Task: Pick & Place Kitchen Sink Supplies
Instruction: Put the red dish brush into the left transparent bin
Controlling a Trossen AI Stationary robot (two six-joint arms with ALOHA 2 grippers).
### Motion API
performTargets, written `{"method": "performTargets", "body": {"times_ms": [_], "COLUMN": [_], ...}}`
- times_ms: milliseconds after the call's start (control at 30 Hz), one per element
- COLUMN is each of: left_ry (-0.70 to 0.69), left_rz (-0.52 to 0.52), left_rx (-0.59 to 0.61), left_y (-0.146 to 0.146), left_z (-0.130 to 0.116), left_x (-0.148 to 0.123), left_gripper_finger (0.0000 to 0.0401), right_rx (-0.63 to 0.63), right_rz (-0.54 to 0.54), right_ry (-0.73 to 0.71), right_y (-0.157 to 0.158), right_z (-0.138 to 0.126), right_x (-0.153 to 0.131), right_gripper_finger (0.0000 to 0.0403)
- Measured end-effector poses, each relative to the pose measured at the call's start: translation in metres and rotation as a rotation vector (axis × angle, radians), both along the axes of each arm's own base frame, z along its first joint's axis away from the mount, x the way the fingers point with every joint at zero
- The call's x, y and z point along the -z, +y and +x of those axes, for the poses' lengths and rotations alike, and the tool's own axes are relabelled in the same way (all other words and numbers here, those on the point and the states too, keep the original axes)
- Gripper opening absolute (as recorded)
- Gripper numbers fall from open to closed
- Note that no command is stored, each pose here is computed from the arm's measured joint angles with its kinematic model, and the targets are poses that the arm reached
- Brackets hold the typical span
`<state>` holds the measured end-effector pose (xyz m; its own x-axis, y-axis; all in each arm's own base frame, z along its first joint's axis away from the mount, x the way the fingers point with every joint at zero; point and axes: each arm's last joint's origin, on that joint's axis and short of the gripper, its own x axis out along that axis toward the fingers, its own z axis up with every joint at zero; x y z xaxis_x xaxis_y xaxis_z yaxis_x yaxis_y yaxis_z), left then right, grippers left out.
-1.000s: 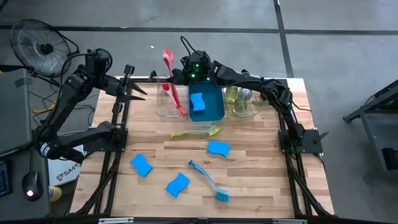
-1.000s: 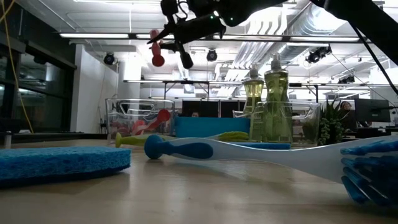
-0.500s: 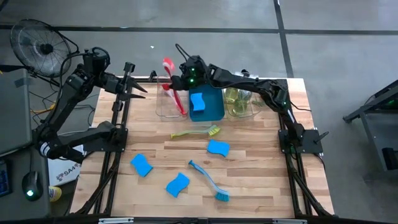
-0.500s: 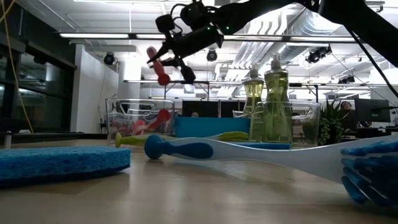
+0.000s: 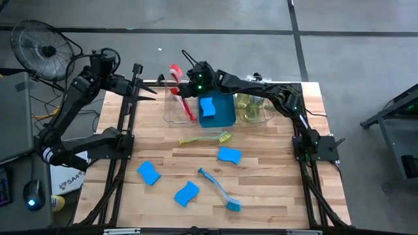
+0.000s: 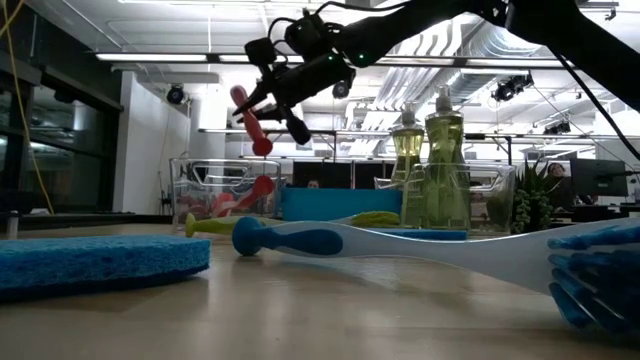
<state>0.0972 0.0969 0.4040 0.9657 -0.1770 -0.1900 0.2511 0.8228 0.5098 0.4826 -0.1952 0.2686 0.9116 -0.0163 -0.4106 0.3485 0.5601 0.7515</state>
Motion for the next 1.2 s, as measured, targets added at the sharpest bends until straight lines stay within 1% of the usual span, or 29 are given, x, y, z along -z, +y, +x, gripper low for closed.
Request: {"method": "performTargets", "body": {"times_ms": [100,333,433,567,700,733,900,967,1033,1200], "left_ry": [0.019,0.045,0.053,0.063,0.067,0.063,0.062,0.052,0.046,0.060], "left_rz": [-0.042,-0.101,-0.095,-0.065,-0.049,-0.050,-0.127,-0.130,-0.147,-0.208], "left_rx": [-0.011,-0.002,-0.022,-0.075,-0.103,-0.104,-0.142,-0.145,-0.150,-0.161], "left_y": [0.007,0.020,0.022,0.024,0.027,0.029,0.040,0.043,0.045,0.052], "left_z": [0.005,0.014,0.014,0.015,0.017,0.018,0.028,0.030,0.032,0.040], "left_x": [0.003,0.010,0.010,0.009,0.009,0.009,0.010,0.009,0.009,0.012], "left_gripper_finger": [0.0092,0.0092,0.0092,0.0092,0.0092,0.0092,0.0096,0.0108,0.0128,0.0201], "right_rx": [-0.004,-0.020,-0.002,-0.006,0.010,0.006,-0.018,-0.015,-0.021,-0.033], "right_rz": [-0.013,-0.109,-0.177,-0.240,-0.299,-0.314,-0.376,-0.396,-0.416,-0.447], "right_ry": [-0.014,-0.050,-0.073,-0.108,-0.130,-0.137,-0.161,-0.168,-0.184,-0.187], "right_y": [0.000,0.002,0.004,0.006,0.012,0.013,0.023,0.027,0.031,0.039], "right_z": [0.001,0.001,-0.005,-0.014,-0.022,-0.024,-0.030,-0.032,-0.033,-0.034], "right_x": [-0.001,-0.010,-0.028,-0.049,-0.069,-0.074,-0.090,-0.096,-0.101,-0.106], "right_gripper_finger": [0.0037,0.0037,0.0037,0.0037,0.0037,0.0037,0.0037,0.0037,0.0037,0.0037]}}
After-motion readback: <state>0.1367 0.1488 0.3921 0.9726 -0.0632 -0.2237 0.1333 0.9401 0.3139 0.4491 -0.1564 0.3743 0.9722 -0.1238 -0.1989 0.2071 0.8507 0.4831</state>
